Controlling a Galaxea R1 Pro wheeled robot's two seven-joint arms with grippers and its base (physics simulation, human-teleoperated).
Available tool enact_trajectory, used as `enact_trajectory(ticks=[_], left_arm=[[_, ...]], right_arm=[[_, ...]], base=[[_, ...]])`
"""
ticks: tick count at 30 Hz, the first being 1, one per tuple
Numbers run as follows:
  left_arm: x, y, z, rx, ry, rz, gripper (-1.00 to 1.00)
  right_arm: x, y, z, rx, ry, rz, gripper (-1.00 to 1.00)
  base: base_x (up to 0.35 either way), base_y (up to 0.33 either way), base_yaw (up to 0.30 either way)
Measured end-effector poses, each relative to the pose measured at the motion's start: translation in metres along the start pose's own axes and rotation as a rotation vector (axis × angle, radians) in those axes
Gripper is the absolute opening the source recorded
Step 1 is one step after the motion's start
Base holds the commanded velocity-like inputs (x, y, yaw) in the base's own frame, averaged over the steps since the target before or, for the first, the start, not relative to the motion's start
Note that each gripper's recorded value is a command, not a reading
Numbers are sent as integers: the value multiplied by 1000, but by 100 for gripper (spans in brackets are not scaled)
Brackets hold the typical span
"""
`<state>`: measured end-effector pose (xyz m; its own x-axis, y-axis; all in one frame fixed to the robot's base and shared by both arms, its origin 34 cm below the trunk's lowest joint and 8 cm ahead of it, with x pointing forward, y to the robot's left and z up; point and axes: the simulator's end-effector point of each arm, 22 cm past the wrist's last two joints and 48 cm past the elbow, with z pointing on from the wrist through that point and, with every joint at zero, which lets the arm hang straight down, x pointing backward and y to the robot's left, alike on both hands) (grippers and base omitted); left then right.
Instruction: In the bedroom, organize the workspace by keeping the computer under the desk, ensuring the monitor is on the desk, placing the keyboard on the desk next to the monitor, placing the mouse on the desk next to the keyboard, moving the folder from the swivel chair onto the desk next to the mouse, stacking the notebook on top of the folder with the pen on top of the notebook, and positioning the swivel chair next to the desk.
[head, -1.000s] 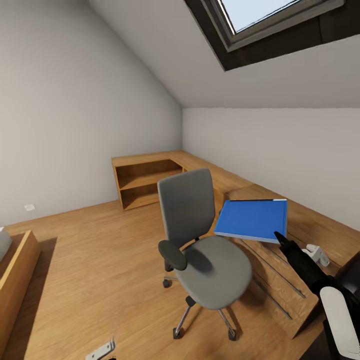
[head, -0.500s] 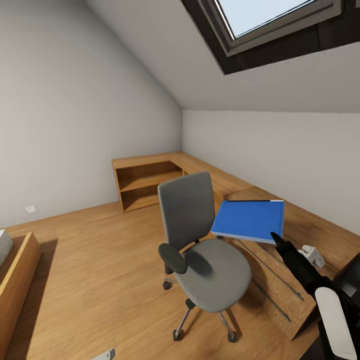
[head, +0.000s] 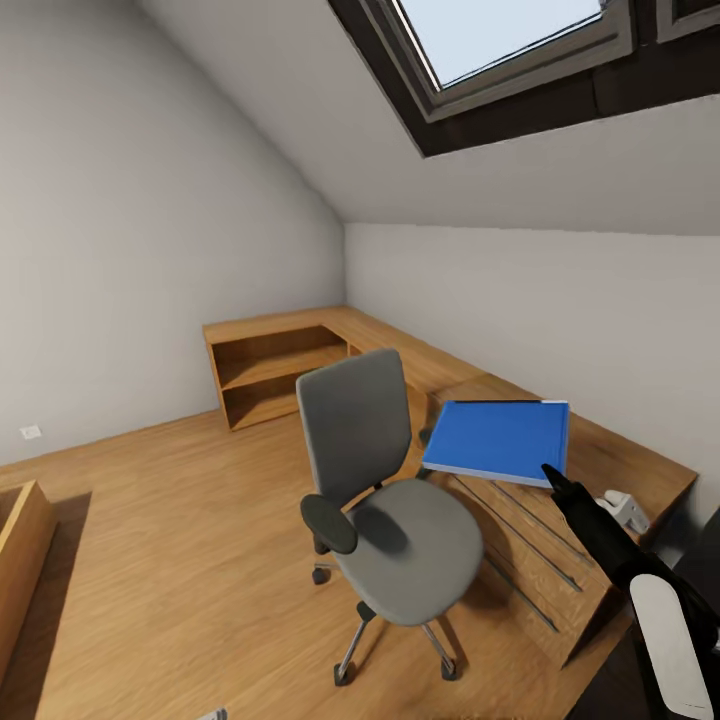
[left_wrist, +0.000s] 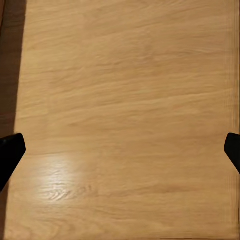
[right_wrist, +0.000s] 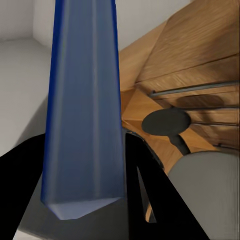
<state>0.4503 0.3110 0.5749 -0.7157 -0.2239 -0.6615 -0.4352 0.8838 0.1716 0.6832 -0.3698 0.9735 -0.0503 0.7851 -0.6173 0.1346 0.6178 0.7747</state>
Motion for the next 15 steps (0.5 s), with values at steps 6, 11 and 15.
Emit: enact_trajectory(ticks=[6, 11, 15], left_arm=[[-3, -3, -7, 28, 7, 1, 100], [-3, -2, -12, 38, 14, 5, 100], [-6, -1, -16, 40, 17, 7, 100]], right_arm=[[-6, 7, -1, 2, 0, 0, -100], [-10, 12, -3, 2, 1, 0, -100], [-14, 17, -4, 2, 1, 0, -100]], base=[[0, 0, -267], [0, 0, -268], [0, 0, -269]])
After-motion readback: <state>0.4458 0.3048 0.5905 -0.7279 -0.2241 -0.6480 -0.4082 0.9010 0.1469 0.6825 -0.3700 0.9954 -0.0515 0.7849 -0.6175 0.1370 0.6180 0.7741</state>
